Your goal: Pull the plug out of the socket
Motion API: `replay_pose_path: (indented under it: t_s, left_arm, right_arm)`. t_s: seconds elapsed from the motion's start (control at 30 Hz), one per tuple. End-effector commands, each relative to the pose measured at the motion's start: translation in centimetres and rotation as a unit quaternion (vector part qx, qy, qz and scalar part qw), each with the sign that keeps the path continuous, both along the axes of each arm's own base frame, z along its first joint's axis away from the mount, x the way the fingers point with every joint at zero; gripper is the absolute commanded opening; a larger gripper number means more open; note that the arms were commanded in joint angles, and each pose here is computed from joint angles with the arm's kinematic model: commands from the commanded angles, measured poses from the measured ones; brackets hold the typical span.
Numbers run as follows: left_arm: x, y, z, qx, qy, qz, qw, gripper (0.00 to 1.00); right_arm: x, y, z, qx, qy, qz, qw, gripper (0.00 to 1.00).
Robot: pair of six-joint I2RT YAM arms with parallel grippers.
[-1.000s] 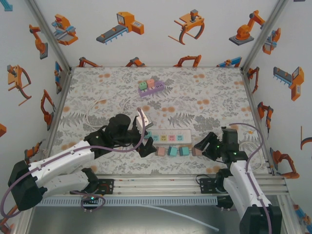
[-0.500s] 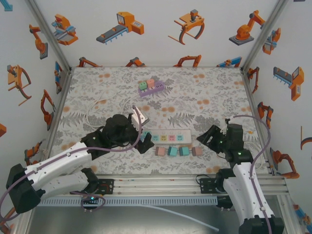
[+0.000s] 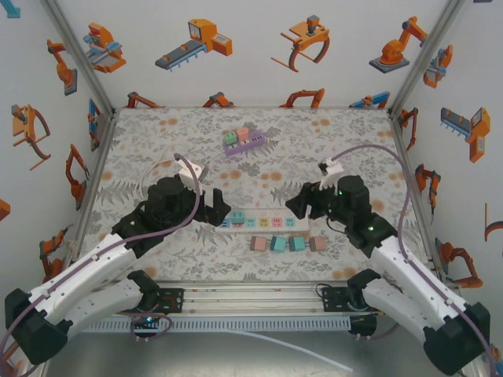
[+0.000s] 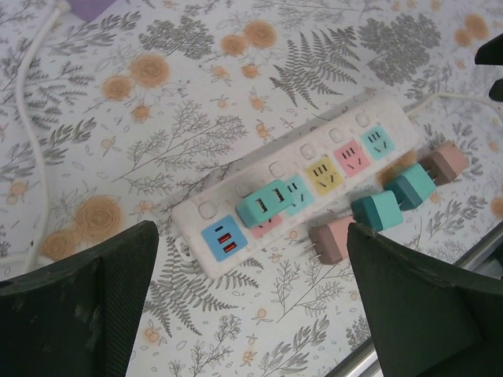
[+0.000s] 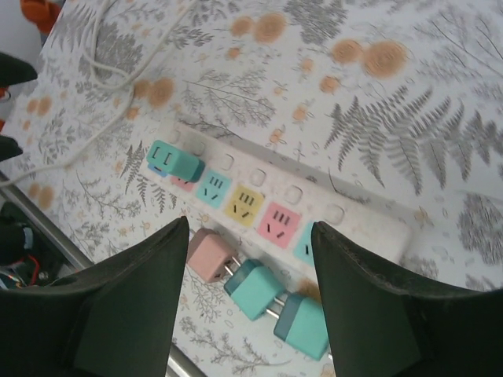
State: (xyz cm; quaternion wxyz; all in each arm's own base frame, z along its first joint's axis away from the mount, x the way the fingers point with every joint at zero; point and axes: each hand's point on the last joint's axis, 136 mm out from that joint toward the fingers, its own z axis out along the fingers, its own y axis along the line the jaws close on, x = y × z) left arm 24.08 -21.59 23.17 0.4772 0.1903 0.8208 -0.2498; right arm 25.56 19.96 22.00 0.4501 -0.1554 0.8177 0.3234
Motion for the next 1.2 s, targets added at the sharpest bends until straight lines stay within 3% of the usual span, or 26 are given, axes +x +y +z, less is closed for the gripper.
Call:
replay_pose_path:
  t_s: [0.0,0.27,0.53,0.73,1.17]
  left_arm:
    - [0.6,2.0,-2.1,-0.005,0.052,0.053,0.997,0.99]
    - [2.3,5.2,-5.4,-0.008,0.125,0.139,0.982,0.95]
    - [2.6,5.5,-8.7,0.0,0.18,0.15,0.972,0.83]
    - [2.8,4.9,-10.5,-0.002,0.206,0.145,0.968,0.82]
    - [2.0,3.3,-14.7,0.002,0.269,0.117,0.956,0.78]
  right_arm:
    - [0.9,3.6,2.5,-0.049,-0.092,0.068,0.992,0.59]
    - [-1.3,12.8,-0.7,-0.142,-0.143,0.26,0.944,0.59]
    - [-2.5,16.9,-4.8,-0.181,-0.164,0.376,0.894,0.6]
    - [-2.9,18.1,-6.7,-0.186,-0.16,0.426,0.871,0.58]
    - [-3.4,19.4,-9.7,-0.183,-0.136,0.473,0.851,0.42]
